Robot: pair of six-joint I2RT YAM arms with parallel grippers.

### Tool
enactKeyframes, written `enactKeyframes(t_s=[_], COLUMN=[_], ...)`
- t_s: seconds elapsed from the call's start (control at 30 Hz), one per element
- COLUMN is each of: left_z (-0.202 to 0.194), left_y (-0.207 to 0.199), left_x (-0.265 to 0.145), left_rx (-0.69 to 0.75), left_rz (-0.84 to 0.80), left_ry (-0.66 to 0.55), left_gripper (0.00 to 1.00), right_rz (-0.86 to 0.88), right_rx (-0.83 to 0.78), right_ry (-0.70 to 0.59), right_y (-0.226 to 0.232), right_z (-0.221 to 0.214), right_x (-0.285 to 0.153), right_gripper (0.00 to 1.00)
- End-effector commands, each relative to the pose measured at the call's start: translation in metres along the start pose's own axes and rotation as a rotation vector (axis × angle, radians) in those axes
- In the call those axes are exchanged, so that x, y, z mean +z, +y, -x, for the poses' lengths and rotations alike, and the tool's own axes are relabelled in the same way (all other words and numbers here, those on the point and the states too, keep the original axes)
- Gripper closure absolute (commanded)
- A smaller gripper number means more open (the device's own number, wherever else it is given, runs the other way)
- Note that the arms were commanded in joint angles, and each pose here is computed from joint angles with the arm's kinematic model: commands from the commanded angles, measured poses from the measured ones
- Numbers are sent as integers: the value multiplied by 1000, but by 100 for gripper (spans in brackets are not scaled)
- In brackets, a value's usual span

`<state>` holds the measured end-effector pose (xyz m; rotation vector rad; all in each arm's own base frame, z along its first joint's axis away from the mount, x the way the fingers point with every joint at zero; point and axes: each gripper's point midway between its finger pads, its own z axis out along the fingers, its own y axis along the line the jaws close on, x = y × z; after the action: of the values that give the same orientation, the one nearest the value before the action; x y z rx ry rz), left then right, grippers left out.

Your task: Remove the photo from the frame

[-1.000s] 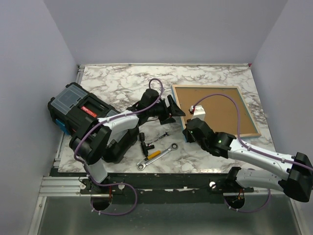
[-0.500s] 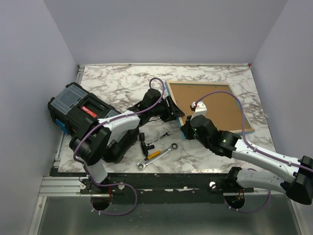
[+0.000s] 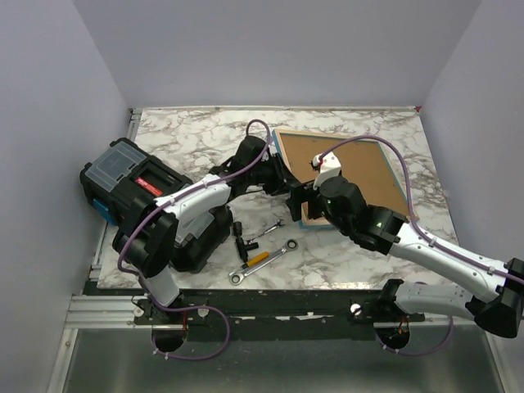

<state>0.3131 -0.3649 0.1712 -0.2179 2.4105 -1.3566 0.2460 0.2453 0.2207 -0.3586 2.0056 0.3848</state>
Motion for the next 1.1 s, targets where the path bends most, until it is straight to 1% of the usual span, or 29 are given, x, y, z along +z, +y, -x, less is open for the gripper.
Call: enactKeyframes(t_s=[0.0,0.1,0.13,0.2,0.33,0.5,0.6,0.7,0.8,0.87,0.93,1.07], left_z=[13,24,29,39,56,76,78,74,75,76,74,74], left_y=[-28,-28,-26,-22,-18,-8,-12,-13,-12,-10,-9,-10], left_x=[-29,-44,-49,-58,-75,-95,-95,-94,-95,-96,-97,-101], left_rx=[117,102,99,96,74,27,11,-22,-35,-51,-62,-82], left_rz=[-29,0,21,59,53,55,25,14,13,27,30,41], left_ry=[46,58,60,63,78,34,54,79,75,66,69,62], left_gripper=[100,100,100,100,100,100,100,100,100,100,100,100], right_rz=[-37,-31,-18,22,69,78,82,46,-50,-249,-408,-503], right_rx=[-126,-205,-227,-274,-349,-439,-476,-539,-582,-585,-619,-691], right_ry=[21,103,113,105,61,62,48,25,4,-43,-73,-113], right_y=[-12,-12,-11,-7,-1,4,13,26,24,-2,-23,-31], right_z=[6,-4,-6,-6,-1,-12,-18,-20,-23,-16,-13,-10], right_x=[-10,-11,-11,-12,-14,0,8,13,21,25,26,33], right_gripper=[7,3,1,0,0,0,0,0,0,0,0,0])
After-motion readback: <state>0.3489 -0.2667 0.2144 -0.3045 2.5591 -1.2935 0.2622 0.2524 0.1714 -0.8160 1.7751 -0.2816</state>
